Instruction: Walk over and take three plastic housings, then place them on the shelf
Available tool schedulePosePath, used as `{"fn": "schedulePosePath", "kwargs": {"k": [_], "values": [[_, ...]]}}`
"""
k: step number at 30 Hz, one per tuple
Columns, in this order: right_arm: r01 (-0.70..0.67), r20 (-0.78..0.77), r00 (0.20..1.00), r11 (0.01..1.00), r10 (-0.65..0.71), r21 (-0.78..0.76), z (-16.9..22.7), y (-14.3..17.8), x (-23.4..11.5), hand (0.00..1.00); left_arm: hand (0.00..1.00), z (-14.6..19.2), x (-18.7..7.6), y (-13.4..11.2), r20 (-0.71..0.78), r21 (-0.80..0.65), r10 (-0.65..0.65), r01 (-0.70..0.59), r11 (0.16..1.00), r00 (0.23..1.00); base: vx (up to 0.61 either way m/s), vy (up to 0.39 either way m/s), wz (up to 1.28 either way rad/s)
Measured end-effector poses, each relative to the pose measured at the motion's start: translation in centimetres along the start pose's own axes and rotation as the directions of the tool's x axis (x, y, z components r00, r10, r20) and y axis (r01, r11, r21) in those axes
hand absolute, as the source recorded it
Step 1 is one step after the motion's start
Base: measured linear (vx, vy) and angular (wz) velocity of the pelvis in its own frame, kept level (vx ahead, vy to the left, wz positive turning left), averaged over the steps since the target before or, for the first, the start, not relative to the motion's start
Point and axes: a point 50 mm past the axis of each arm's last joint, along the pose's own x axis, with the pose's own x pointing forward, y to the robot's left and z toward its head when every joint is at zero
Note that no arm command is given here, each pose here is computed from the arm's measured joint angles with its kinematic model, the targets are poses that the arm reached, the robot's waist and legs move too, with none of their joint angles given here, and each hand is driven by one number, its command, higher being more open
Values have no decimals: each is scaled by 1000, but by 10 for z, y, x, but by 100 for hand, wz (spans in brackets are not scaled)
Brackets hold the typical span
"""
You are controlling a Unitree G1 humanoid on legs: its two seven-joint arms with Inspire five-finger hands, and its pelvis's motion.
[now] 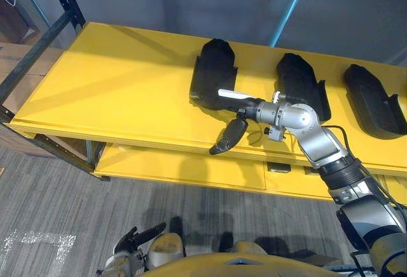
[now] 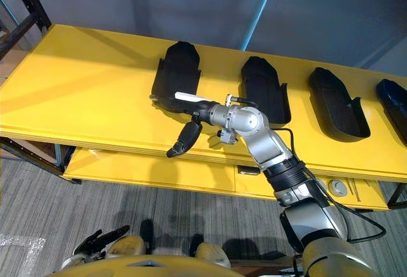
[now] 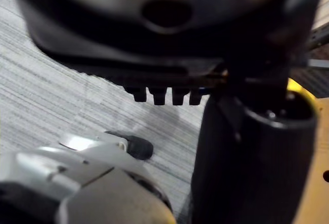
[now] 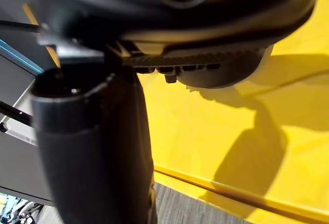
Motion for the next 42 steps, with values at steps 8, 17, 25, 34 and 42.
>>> {"fn": "schedulePosePath", "kwargs": {"k": [8, 17, 25, 34, 42], "values": [[16, 7, 1000, 1000, -16, -14, 0, 1, 1, 100, 100, -1, 0, 0, -2, -1, 2, -2, 1000, 1000, 0, 0, 0], [46, -6, 999, 999, -47, -20, -3, -4, -2, 100, 100, -5, -1, 3, -15, -11, 6, -6, 1000, 1000, 8, -2, 3], [241, 82, 967, 970, -241, 9, 14, -53, -24, 100, 100, -14, -2, 7, -44, -31, 14, -16, 999, 999, -3, 1, 0], [543, 207, 803, 829, -559, 129, 34, -100, -74, 100, 100, -22, -3, 14, -74, -62, 22, -26, 998, 997, 2, 8, -9], [908, 146, 197, 237, -969, 344, 19, -113, -206, 100, 100, -47, -9, 26, -150, -70, 42, -53, 996, 988, 19, 15, -40]]}}
